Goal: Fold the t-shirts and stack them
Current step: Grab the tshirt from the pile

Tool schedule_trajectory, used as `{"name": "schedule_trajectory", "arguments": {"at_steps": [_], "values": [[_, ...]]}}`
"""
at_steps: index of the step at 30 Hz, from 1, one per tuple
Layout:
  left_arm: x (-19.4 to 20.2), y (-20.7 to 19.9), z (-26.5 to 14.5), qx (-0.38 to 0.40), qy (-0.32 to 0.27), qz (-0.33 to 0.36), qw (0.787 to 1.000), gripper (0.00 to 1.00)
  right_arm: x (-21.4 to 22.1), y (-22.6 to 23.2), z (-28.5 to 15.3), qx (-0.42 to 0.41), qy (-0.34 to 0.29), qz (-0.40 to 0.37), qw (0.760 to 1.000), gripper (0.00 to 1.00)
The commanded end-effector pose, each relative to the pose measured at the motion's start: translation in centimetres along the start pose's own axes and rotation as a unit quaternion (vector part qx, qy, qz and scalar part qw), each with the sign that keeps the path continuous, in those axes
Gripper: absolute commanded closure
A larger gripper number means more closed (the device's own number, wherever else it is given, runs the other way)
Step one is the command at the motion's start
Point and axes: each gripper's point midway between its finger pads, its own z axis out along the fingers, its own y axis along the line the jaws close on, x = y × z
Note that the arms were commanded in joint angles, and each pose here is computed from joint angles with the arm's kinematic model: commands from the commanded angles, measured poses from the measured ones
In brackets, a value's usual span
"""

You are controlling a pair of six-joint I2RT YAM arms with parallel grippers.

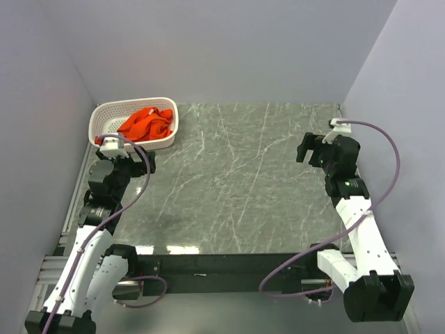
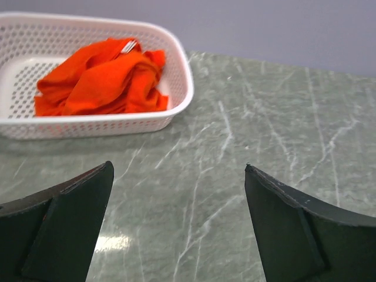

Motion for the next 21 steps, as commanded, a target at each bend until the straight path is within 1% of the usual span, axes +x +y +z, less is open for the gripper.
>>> {"name": "schedule_trajectory", "arguments": {"at_steps": [1, 4, 7, 8, 9, 10, 11, 12, 13, 14, 15, 16, 17, 18, 19, 20, 21], "values": [[-3.6, -2.4, -0.6, 0.051, -0.060, 0.030, 0.996, 0.01, -4.1, -1.5, -1.4, 0.044, -0.073, 0.049, 0.995, 0.00], [-2.7, -3.0, -0.5, 0.071, -0.036, 0.037, 0.996, 0.01, -4.9, -1.8, -2.0, 0.050, -0.090, 0.030, 0.994, 0.00], [-2.4, -3.2, -0.1, 0.078, -0.025, 0.037, 0.996, 0.01, -5.5, -0.9, -2.8, 0.020, -0.110, -0.013, 0.994, 0.00], [-2.2, -3.2, 0.1, 0.077, -0.021, 0.034, 0.996, 0.00, -5.0, 0.8, -2.9, -0.031, -0.106, -0.034, 0.993, 0.00], [-2.3, -3.3, 0.1, 0.077, -0.020, 0.032, 0.996, 0.01, -4.6, 1.6, -3.0, -0.060, -0.106, -0.082, 0.989, 0.00], [-2.1, -3.2, 0.5, 0.075, -0.015, 0.029, 0.997, 0.01, -3.5, 3.0, -3.1, -0.108, -0.090, -0.111, 0.984, 0.00], [-2.0, -3.2, 0.7, 0.073, -0.011, 0.022, 0.997, 0.01, -2.4, 4.3, -3.3, -0.154, -0.074, -0.142, 0.975, 0.00], [-2.5, -3.2, 0.9, 0.068, -0.012, 0.020, 0.997, 0.01, -1.1, 7.2, -4.4, -0.256, -0.069, -0.206, 0.942, 0.00], [-2.1, -3.0, 1.8, 0.060, 0.002, 0.017, 0.998, 0.01, 0.3, 8.2, -4.8, -0.301, -0.050, -0.225, 0.926, 0.00], [-1.9, -2.6, 2.2, 0.046, 0.015, 0.011, 0.999, 0.01, 1.8, 8.8, -5.5, -0.334, -0.024, -0.227, 0.914, 0.00], [-3.1, -2.7, 2.6, 0.037, 0.010, 0.009, 0.999, 0.01, 2.4, 9.9, -6.1, -0.372, -0.017, -0.213, 0.903, 0.00], [-2.1, -1.9, 4.1, 0.015, 0.039, 0.009, 0.999, 0.01, 3.3, 10.3, -6.0, -0.392, -0.007, -0.207, 0.897, 0.00], [-3.1, -2.0, 4.7, 0.010, 0.046, 0.008, 0.999, 0.01, 4.5, 10.5, -6.6, -0.412, 0.013, -0.208, 0.887, 0.00], [-3.1, -1.3, 5.5, -0.013, 0.057, 0.008, 0.998, 0.01, 4.8, 10.5, -6.7, -0.422, 0.014, -0.226, 0.878, 0.00], [-1.5, -0.3, 7.3, -0.033, 0.091, 0.010, 0.995, 0.01, 4.9, 10.5, -6.8, -0.424, 0.024, -0.218, 0.879, 0.00], [-2.4, -0.4, 8.2, -0.038, 0.097, 0.011, 0.994, 0.02, 5.0, 10.6, -6.9, -0.429, 0.029, -0.214, 0.877, 0.00], [-2.1, -0.2, 9.2, -0.046, 0.109, 0.013, 0.993, 0.03, 5.1, 10.7, -7.1, -0.438, 0.028, -0.222, 0.871, 0.00]]}}
